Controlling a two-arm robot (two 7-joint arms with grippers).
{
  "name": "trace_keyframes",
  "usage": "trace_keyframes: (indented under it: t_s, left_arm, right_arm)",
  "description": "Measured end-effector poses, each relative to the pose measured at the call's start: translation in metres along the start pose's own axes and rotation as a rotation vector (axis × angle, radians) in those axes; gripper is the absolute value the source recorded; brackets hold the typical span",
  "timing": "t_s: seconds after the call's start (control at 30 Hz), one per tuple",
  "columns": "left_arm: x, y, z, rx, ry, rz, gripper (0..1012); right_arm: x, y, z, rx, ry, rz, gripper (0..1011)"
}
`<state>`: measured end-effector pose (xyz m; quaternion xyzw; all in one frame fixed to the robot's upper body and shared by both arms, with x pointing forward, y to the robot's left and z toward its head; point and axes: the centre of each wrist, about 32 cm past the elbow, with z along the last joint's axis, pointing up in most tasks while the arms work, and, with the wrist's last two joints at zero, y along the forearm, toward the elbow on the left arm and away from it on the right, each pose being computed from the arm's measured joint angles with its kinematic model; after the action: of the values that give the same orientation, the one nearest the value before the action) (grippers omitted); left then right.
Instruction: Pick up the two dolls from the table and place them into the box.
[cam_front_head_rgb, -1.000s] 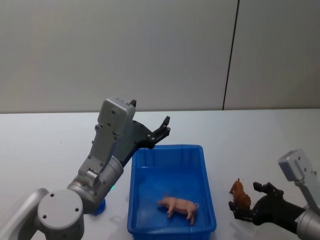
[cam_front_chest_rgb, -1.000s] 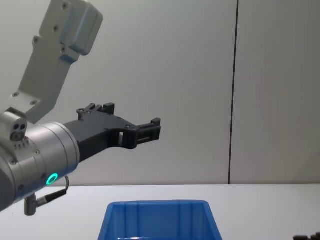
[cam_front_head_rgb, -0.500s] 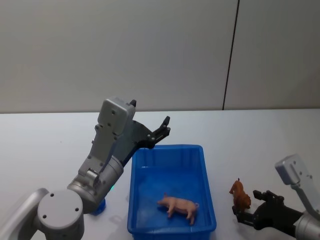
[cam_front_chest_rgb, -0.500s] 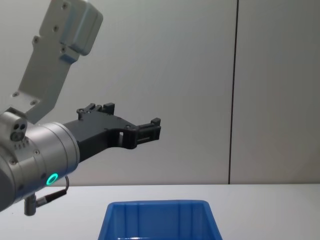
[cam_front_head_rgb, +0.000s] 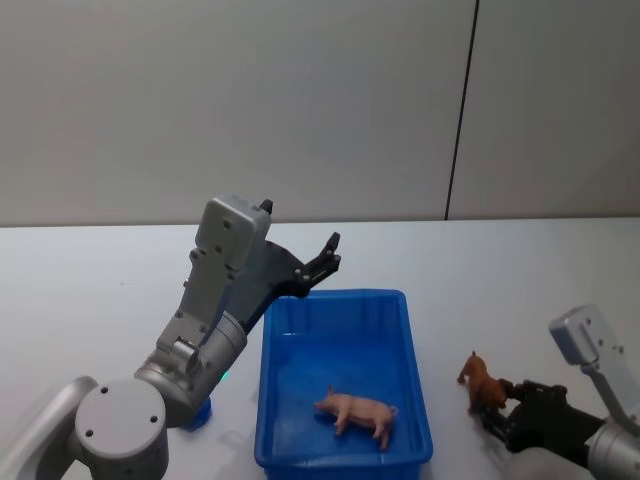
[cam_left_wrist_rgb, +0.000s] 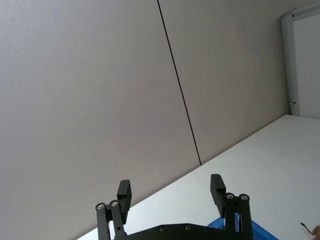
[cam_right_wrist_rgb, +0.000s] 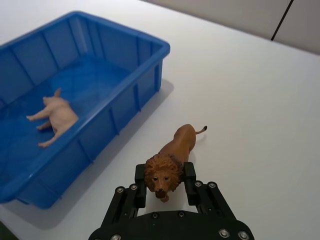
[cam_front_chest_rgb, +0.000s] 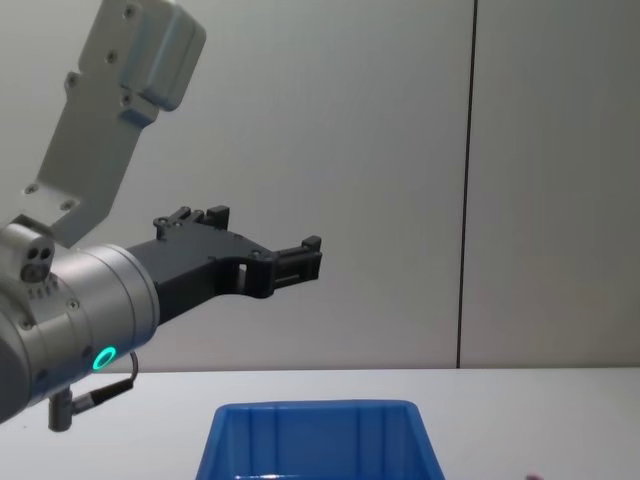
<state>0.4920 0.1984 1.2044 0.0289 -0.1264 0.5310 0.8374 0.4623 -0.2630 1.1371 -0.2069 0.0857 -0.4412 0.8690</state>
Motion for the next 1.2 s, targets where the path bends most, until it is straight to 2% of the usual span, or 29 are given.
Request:
trace_keyframes:
  t_s: [0.2, 0.4, 0.57, 0.63, 0.73, 0.93, 1.1, 1.2]
  left_arm:
    - [0.0000, 0.0000, 0.0000, 0.000, 0.000, 0.000, 1001]
    - [0.0000, 0.0000, 0.0000, 0.000, 0.000, 0.000, 1001]
    - [0.0000, 0.0000, 0.0000, 0.000, 0.000, 0.000, 1001]
    - [0.0000, 0.0000, 0.0000, 0.000, 0.000, 0.000, 1001]
    - [0.0000, 0.0000, 0.0000, 0.000, 0.000, 0.000, 1001]
    - [0.0000, 0.0000, 0.0000, 0.000, 0.000, 0.000, 1001]
    - [0.0000, 0.0000, 0.0000, 0.000, 0.000, 0.000, 1001]
    - [0.0000, 0.0000, 0.0000, 0.000, 0.000, 0.000, 1001]
  right_arm:
    - [-0.001, -0.001, 0.006, 0.046, -0.025, -0.010, 424]
    - [-0.003, -0.002, 0.019, 0.123, -0.067, -0.007, 424]
    - [-0.006, -0.002, 0.033, 0.189, -0.101, 0.026, 425]
    - [-0.006, -0.002, 0.035, 0.197, -0.105, 0.032, 425]
    - [-0.010, 0.001, 0.045, 0.231, -0.125, 0.070, 424]
    - [-0.016, 0.008, 0.059, 0.257, -0.145, 0.138, 424]
    - [-0.021, 0.015, 0.066, 0.246, -0.147, 0.178, 425]
    - [-0.024, 0.021, 0.068, 0.231, -0.147, 0.197, 489]
